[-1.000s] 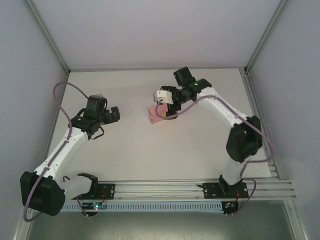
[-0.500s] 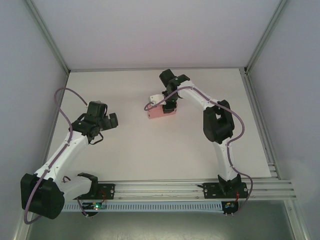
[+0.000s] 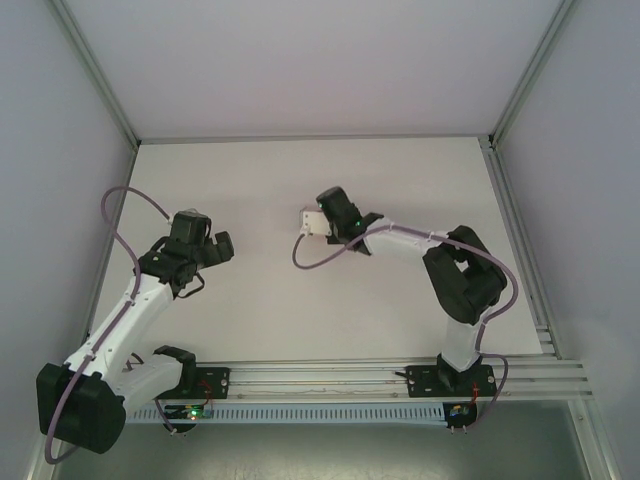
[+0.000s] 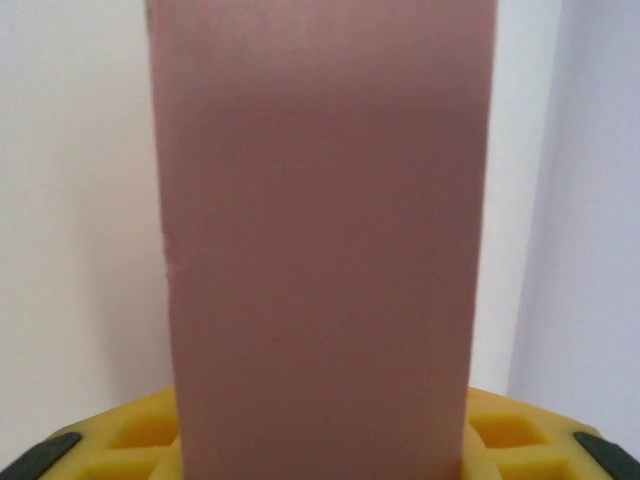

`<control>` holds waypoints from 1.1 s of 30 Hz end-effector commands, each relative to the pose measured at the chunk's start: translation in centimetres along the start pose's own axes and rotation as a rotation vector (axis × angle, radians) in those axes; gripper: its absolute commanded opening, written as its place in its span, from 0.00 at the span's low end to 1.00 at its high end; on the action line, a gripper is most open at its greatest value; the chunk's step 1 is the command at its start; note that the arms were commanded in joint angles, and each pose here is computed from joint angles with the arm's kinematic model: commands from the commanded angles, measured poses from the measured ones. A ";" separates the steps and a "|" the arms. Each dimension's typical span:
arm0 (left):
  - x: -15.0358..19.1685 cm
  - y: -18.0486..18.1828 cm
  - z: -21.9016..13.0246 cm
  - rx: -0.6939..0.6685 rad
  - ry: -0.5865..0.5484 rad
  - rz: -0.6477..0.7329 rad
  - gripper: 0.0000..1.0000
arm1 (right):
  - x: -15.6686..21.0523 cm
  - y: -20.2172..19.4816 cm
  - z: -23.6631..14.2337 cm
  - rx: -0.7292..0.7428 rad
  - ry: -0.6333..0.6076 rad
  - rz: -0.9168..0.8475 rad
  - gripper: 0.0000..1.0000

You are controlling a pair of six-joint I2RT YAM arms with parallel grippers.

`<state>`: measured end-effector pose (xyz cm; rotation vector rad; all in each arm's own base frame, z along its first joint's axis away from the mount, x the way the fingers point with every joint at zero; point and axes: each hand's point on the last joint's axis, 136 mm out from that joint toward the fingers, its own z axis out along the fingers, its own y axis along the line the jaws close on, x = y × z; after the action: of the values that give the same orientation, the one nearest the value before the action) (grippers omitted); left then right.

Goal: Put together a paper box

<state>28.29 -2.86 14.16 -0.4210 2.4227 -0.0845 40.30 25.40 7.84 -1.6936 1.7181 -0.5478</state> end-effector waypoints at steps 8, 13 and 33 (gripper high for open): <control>-0.7 0.3 -0.4 0.013 -0.070 -0.028 1.00 | 0.2 5.8 -5.5 -0.013 -0.143 0.054 0.82; -1.0 0.2 -0.5 0.021 -0.085 -0.012 1.00 | 0.7 6.0 -9.2 -0.068 -0.169 0.093 0.98; -8.2 0.2 6.0 -0.032 -0.522 0.288 1.00 | 21.6 -6.9 -12.1 0.564 -0.349 1.410 0.98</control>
<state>35.31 -0.17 11.47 -0.1445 2.1581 0.1607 37.36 2.19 18.18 -0.1128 1.8939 -0.1035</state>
